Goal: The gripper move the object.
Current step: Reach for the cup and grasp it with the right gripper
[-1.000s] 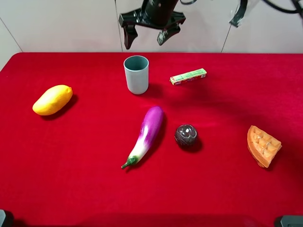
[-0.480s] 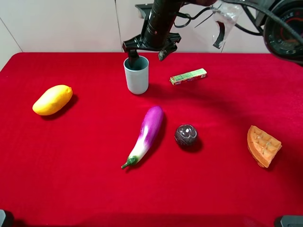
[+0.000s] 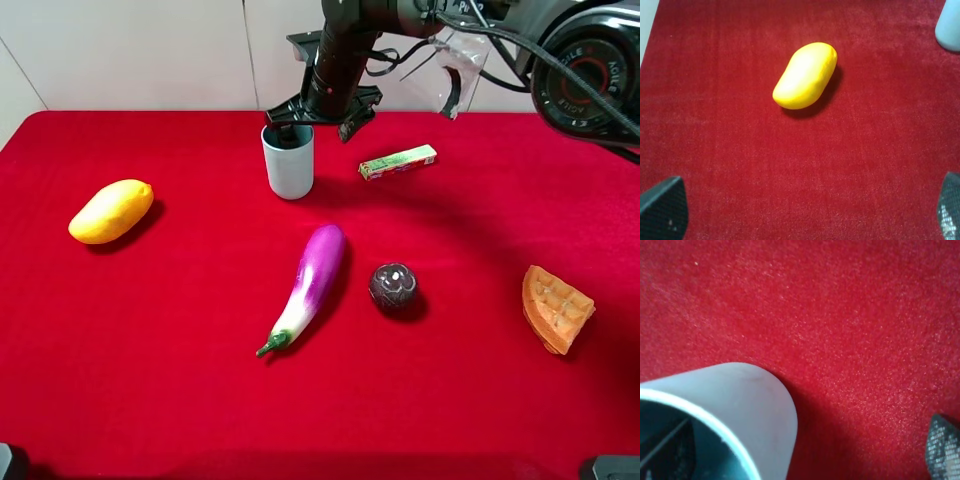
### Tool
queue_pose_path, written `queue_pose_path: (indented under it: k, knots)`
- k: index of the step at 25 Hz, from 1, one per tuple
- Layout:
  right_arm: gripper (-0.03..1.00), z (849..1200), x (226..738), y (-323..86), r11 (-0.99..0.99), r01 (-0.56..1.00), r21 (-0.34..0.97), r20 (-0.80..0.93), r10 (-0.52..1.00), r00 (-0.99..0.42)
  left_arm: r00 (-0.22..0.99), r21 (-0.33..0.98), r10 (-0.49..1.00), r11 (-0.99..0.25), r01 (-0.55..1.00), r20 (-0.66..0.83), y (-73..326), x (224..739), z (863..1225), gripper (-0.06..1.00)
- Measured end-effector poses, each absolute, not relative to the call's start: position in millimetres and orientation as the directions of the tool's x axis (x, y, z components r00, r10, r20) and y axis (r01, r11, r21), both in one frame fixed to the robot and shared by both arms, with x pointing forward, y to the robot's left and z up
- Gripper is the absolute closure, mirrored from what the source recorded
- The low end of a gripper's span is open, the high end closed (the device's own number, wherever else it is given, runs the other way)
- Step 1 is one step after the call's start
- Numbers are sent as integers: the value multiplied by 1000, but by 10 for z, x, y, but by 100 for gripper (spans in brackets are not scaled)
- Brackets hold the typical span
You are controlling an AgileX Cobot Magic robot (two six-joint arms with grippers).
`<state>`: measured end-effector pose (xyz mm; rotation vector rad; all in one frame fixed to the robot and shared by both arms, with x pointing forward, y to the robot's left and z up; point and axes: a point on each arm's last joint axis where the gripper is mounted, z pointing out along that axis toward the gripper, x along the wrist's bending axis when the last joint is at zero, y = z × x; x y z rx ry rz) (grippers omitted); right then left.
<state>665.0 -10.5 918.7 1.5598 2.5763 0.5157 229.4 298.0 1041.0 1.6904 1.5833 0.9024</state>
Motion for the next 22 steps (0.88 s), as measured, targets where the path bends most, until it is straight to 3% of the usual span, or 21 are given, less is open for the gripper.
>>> queue_pose_path:
  k: [12,22]
  knots:
    - [29,9047,6664,-97,425,849,315,98,875,-474,36,829,998,-65,555,54,2980,2294,10410,-5]
    - [60,9048,6664,-93,422,850,316,102,875,-473,36,829,998,-65,555,54,2980,2294,10410,-5]
